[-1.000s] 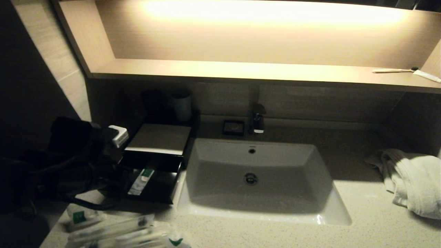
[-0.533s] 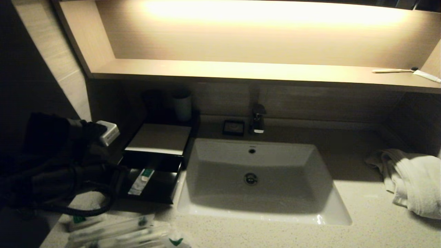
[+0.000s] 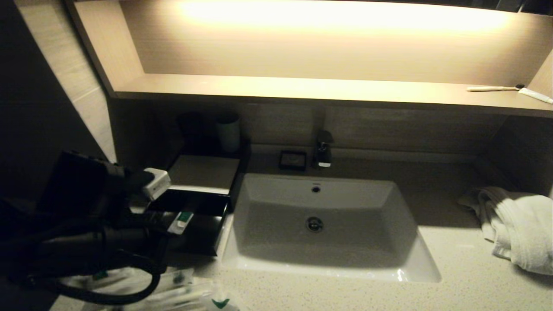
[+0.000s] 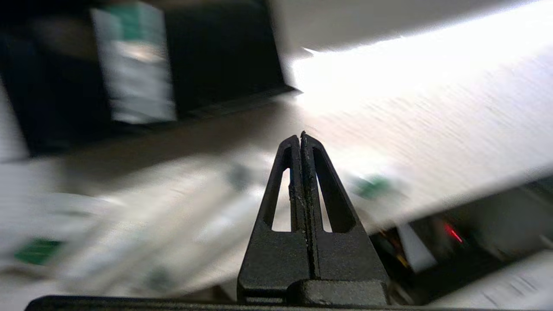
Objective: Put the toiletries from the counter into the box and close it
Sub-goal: Pick up the bathroom toiletry
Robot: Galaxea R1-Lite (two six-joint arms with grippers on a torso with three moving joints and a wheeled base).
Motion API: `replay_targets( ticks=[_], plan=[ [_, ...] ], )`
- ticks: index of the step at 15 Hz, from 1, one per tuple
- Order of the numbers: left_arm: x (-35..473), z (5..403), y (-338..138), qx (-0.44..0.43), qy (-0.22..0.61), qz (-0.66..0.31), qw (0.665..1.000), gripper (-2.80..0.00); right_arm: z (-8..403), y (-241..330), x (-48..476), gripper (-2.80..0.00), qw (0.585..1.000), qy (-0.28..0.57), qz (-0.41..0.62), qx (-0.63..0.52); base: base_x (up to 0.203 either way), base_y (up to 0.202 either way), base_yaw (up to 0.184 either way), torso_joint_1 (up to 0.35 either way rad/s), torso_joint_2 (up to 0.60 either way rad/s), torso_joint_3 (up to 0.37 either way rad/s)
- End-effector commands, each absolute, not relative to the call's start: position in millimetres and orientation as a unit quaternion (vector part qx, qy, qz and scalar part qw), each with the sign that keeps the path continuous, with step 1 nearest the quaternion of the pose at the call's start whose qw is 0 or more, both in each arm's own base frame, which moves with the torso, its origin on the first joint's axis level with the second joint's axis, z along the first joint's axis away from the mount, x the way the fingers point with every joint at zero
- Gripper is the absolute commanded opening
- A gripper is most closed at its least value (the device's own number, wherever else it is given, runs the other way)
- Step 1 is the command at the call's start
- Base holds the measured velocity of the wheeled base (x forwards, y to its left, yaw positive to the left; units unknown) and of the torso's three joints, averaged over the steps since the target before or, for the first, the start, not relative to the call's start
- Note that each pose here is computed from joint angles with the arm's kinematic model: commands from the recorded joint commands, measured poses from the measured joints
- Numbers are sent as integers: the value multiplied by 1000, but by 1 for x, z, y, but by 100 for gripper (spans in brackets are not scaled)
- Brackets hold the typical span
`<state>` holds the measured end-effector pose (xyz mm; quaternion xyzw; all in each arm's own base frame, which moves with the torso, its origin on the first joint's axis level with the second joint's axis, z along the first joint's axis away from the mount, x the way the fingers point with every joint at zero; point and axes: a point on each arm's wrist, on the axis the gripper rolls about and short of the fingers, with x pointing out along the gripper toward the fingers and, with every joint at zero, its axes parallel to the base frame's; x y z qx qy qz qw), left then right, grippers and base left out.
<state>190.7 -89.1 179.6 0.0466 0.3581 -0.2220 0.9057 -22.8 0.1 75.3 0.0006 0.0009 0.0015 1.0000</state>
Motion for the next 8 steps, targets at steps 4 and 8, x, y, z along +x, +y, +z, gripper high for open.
replay_targets(
  ticks=[4, 8],
  plan=[
    [179, 163, -121, 58, 416, -278, 864, -280, 75, 0, -23, -280, 1000, 1, 1, 1, 0, 0, 0, 0, 0, 0],
    [178, 153, -132, 61, 441, -292, 847, -280, 75, 0, -23, -280, 1000, 1, 2, 1, 0, 0, 0, 0, 0, 0]
  ],
)
